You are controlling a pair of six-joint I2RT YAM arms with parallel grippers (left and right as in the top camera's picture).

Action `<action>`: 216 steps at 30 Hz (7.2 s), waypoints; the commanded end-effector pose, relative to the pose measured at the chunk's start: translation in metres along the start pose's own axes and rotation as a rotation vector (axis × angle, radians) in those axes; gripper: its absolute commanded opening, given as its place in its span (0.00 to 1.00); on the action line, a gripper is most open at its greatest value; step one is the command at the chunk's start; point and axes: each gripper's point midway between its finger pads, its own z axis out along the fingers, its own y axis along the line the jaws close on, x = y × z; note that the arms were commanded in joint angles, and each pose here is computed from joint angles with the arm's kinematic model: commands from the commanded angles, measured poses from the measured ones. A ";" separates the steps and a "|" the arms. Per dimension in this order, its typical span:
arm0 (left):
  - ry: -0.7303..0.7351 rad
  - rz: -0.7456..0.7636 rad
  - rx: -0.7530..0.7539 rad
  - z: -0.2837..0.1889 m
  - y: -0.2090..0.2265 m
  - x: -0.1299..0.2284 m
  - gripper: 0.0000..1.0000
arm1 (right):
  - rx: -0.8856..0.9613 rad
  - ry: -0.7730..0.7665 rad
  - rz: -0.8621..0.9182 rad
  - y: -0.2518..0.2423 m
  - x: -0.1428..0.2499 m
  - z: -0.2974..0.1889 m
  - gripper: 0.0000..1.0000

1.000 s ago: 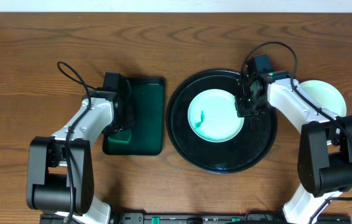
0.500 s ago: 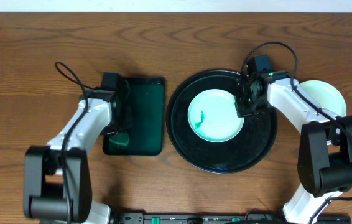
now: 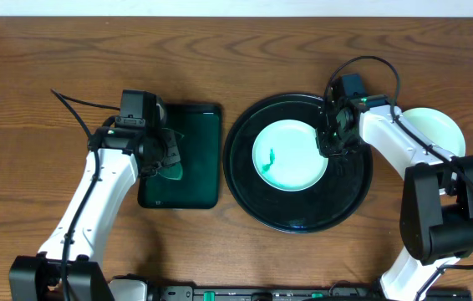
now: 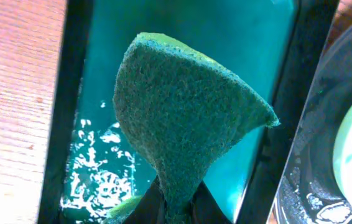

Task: Clean dirty plates on tray and stack at the side
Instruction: 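Rub the sponge on the green tray with the left gripper, then lift the sponge with the left gripper toward the black tray plate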

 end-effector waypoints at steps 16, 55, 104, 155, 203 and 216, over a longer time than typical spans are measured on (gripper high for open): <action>0.099 0.058 0.005 0.048 -0.019 0.006 0.07 | 0.005 0.011 0.003 0.001 0.003 0.004 0.20; 0.184 0.050 -0.028 0.071 -0.015 0.011 0.35 | 0.005 0.010 0.003 0.001 0.003 0.004 0.20; 0.225 0.065 -0.063 0.090 -0.009 0.031 0.42 | 0.005 0.010 0.003 0.001 0.003 0.004 0.20; -0.042 0.123 -0.048 -0.002 -0.030 -0.007 0.08 | 0.005 0.010 0.003 0.001 0.003 0.004 0.04; 0.024 -0.027 -0.143 -0.035 -0.007 -0.015 0.07 | 0.006 0.010 0.033 0.001 0.003 0.004 0.01; 0.036 0.037 -0.145 -0.012 -0.006 -0.018 0.07 | 0.006 0.011 0.149 0.001 0.003 0.004 0.01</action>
